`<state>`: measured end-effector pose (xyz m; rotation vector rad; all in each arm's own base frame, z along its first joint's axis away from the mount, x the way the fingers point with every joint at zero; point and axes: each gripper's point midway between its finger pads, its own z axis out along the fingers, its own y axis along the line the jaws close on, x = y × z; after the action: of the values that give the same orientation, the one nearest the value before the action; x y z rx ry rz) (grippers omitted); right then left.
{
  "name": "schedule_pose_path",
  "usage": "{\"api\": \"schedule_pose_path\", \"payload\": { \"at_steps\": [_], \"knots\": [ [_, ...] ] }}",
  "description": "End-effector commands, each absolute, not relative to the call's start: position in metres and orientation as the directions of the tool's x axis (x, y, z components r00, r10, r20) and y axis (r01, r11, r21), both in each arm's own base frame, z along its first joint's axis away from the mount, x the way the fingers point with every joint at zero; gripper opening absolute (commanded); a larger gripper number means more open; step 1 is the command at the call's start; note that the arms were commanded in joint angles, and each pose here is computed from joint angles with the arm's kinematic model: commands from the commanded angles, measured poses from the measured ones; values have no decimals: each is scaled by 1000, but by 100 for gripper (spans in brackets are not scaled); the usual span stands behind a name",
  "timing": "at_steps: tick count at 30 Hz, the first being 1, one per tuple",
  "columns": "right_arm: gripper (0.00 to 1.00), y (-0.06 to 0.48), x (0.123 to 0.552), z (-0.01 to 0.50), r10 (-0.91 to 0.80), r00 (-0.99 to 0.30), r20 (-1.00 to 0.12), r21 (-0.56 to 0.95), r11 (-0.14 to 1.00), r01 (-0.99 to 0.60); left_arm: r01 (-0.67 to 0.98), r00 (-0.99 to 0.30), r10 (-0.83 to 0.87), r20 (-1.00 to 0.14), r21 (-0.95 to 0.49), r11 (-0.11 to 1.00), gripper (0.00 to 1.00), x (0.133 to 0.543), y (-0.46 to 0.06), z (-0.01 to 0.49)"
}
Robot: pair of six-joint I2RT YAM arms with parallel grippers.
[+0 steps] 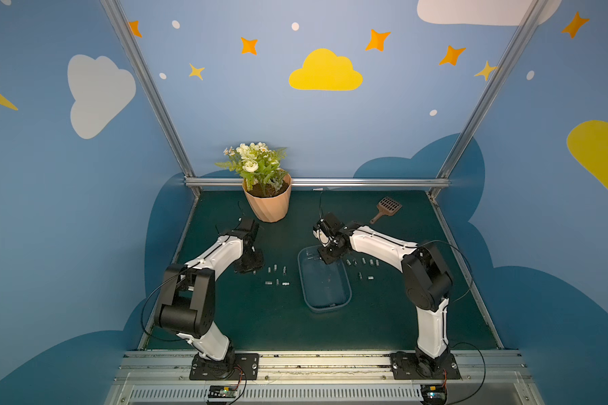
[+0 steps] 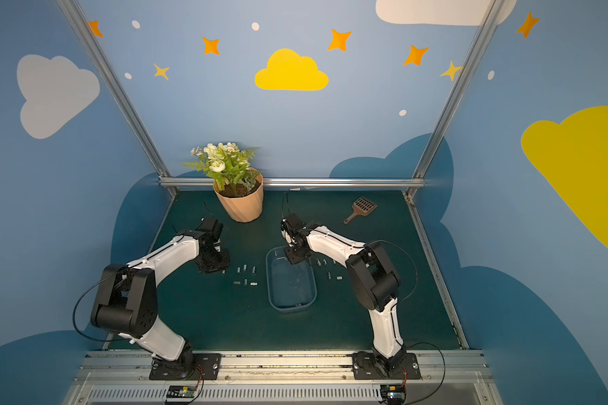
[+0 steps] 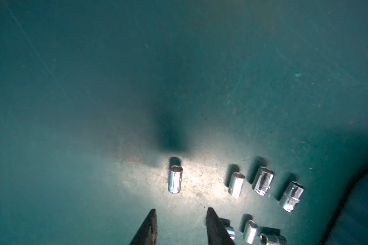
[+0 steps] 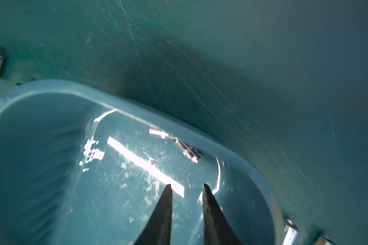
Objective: Take out the socket from the storage box
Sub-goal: Pick up the socket head from the storage box.
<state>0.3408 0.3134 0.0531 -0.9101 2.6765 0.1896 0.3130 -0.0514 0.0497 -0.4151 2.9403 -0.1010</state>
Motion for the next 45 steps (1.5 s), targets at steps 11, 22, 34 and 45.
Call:
{"api": "schedule_pose_path", "payload": {
  "at_steps": [11, 22, 34, 45],
  "knots": [
    [27, 318, 353, 26, -627, -723, -291, -40, 763, -646, -286, -940, -308, -147, -151, 946, 41, 305, -60, 50],
    [27, 325, 347, 14, -633, -717, -292, 1, 750, -662, -288, -940, -310, -144, -152, 945, 42, 300, -59, 48],
    [15, 324, 333, 4, -642, -717, -272, 39, 737, -674, -290, -940, -312, -142, -154, 945, 42, 299, -60, 48],
    [8, 316, 323, 29, -616, -728, -300, 53, 751, -658, -288, -939, -310, -146, -154, 945, 42, 299, -60, 50]
  ]
}}
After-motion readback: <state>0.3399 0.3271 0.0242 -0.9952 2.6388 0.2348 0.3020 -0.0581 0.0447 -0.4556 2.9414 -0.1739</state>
